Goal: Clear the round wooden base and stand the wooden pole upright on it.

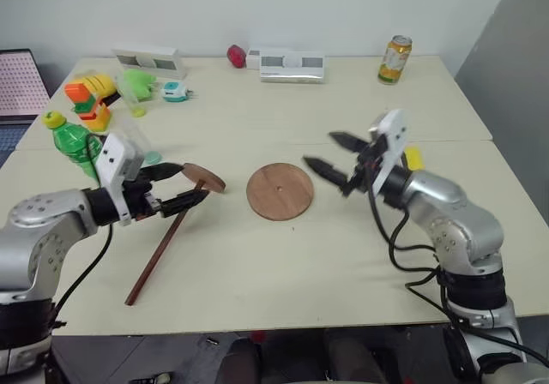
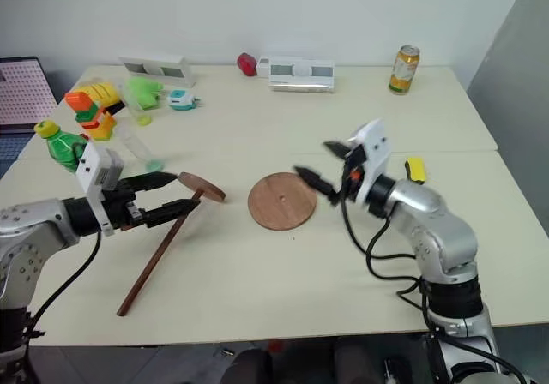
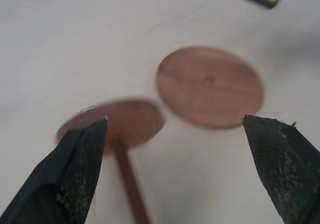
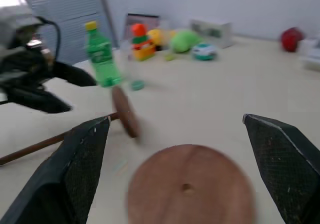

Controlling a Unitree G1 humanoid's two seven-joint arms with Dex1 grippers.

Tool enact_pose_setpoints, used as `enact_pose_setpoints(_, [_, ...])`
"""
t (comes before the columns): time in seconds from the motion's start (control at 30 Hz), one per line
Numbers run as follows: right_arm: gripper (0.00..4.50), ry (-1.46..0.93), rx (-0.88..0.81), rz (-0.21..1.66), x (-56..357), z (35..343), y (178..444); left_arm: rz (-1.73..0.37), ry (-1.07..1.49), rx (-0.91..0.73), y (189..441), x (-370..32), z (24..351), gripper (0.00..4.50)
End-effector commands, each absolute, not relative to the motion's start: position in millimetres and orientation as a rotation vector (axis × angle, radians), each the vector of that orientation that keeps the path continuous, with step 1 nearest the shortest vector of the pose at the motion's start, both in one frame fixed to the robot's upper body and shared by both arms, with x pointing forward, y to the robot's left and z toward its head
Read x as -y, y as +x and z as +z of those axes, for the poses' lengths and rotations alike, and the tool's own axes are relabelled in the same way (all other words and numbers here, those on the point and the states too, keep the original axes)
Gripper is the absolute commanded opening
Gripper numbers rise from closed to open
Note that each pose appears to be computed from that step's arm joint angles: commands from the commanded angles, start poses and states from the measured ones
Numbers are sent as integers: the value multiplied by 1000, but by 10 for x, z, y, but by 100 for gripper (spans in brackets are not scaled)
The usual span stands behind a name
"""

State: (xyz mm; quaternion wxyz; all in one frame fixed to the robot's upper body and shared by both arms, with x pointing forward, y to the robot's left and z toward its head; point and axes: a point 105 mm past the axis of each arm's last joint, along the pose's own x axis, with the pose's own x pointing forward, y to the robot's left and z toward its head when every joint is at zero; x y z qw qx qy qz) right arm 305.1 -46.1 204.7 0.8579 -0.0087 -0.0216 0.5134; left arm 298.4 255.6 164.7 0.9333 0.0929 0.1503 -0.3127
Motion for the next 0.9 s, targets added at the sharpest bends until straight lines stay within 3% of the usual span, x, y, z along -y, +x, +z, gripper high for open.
enact_pose_setpoints(0.03, [446,-107,33,1316,281,1991,2679,-562,239,-365,2964,-2530,1500,450])
enact_pose_setpoints(0.2, [446,-148,11,1380,264,1940,2599,-548,257,-424,2994,-2427,1324,450])
enact_pose_setpoints(0.33, [450,-162,18,1363,283,1946,2622,-535,258,-499,2988,-2439,1179,345])
enact_pose_setpoints(0.67, [450,-157,17,1301,374,1944,2658,-468,278,-524,3175,-2534,1186,113])
enact_pose_setpoints(0.8, [450,-161,22,1296,377,1952,2665,-486,285,-525,3257,-2533,1223,34])
enact_pose_setpoints(0.9, [450,-159,27,1288,376,1968,2683,-497,292,-526,3294,-2550,1254,28])
